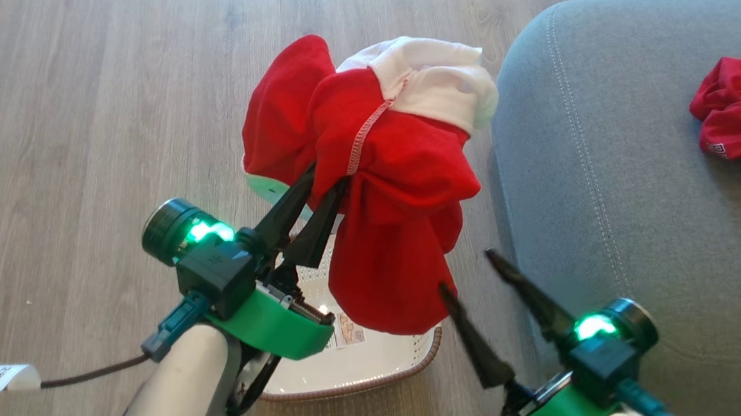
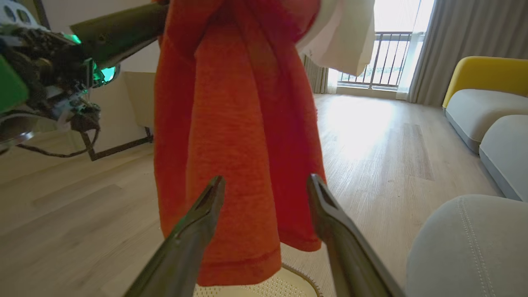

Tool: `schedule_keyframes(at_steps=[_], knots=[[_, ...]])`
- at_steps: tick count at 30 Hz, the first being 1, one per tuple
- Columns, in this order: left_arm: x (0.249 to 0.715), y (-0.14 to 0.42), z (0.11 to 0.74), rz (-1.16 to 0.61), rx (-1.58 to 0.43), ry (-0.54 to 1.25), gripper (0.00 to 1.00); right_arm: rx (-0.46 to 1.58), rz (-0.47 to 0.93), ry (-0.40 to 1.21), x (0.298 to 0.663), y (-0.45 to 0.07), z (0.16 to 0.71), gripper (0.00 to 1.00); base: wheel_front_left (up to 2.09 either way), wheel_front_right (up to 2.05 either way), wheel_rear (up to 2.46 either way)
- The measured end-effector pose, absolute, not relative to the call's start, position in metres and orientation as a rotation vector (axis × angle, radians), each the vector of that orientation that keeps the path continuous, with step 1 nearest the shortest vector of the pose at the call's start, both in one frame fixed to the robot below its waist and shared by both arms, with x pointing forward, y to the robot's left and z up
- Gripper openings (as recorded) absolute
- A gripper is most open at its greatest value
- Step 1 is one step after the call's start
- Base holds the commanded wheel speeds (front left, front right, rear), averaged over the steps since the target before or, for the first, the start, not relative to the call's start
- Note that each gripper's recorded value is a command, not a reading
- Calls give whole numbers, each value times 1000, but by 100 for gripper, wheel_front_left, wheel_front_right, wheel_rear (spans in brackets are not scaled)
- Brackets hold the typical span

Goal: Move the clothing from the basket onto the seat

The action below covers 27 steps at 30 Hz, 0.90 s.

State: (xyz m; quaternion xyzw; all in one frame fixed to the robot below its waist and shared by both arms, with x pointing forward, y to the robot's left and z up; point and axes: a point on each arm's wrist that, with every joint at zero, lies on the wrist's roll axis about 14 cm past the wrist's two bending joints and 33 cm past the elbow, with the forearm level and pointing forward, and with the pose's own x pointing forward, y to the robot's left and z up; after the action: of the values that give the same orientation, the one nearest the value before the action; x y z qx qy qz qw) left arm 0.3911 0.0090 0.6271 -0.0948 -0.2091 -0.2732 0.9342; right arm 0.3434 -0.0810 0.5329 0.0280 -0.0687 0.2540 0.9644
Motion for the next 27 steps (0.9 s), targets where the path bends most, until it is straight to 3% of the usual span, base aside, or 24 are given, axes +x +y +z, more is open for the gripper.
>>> schedule_keyframes(at_steps=[15,27], knots=[[379,-10,608,-637,-174,-369,0,-10,661,-172,351,-38,539,100,0,0,0],[365,-29,590,-715,-162,-308,0,-96,674,-181,365,-34,536,100,0,0,0]])
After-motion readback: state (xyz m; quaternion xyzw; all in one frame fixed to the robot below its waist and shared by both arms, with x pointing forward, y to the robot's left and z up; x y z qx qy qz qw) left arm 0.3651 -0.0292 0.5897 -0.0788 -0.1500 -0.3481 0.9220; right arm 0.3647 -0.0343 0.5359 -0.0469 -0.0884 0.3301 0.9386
